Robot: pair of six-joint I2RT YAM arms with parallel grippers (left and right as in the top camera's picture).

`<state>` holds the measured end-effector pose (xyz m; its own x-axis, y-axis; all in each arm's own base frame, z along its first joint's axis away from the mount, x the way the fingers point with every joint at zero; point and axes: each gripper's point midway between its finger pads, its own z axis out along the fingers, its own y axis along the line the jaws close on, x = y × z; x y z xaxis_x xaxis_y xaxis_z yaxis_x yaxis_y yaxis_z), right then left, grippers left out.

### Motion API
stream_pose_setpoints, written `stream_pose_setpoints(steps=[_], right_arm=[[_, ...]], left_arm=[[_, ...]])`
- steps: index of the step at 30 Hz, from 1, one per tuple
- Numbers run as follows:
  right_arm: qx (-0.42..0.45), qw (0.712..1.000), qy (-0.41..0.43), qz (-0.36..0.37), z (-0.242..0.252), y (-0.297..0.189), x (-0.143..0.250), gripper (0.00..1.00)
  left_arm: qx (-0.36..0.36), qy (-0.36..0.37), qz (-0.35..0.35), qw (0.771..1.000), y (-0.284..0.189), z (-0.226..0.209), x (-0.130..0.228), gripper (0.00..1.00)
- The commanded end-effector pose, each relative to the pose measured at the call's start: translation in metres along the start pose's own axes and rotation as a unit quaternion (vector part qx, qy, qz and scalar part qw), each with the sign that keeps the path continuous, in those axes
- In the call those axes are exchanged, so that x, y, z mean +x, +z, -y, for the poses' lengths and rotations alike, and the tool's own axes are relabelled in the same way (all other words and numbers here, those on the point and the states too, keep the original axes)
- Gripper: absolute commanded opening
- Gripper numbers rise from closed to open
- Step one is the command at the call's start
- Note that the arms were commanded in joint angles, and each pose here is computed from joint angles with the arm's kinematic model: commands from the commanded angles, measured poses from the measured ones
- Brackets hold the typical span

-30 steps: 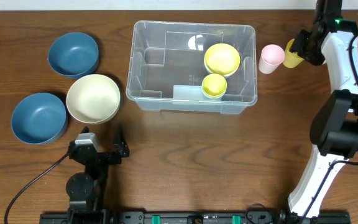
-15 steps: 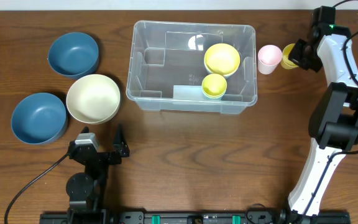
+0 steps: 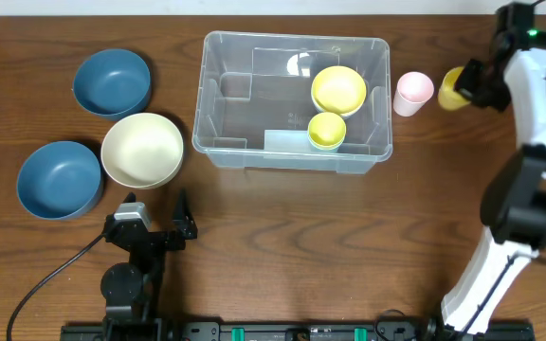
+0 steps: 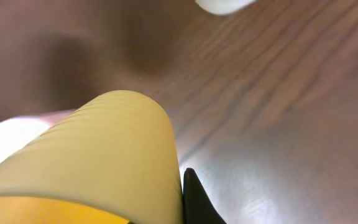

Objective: Pack container
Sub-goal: 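Carry the yellow cup and stack it onto the cups in the bin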

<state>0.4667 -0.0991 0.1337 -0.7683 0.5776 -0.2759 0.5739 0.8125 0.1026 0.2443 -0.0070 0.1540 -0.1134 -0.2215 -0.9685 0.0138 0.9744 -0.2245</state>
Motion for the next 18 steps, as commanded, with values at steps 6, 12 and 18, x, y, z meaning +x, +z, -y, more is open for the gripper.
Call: stream_pose_setpoints(steps=[6, 12, 18], right_arm=[[-0.138, 0.986, -0.095, 0.025, -0.075, -0.112, 0.046, 0.01], [-0.155, 0.964, -0.215, -0.011, -0.139, -0.116, 0.113, 0.01], [-0.138, 0.948, -0.285, -0.022, -0.176, -0.11, 0.161, 0.02]], left_arm=[[-0.001, 0.002, -0.021, 1.0, 0.002, -0.002, 0.016, 0.98], [-0.001, 0.002, -0.021, 1.0, 0.001, -0.002, 0.016, 0.98], [-0.001, 0.002, -0.021, 1.0, 0.001, -0.002, 0.016, 0.98]])
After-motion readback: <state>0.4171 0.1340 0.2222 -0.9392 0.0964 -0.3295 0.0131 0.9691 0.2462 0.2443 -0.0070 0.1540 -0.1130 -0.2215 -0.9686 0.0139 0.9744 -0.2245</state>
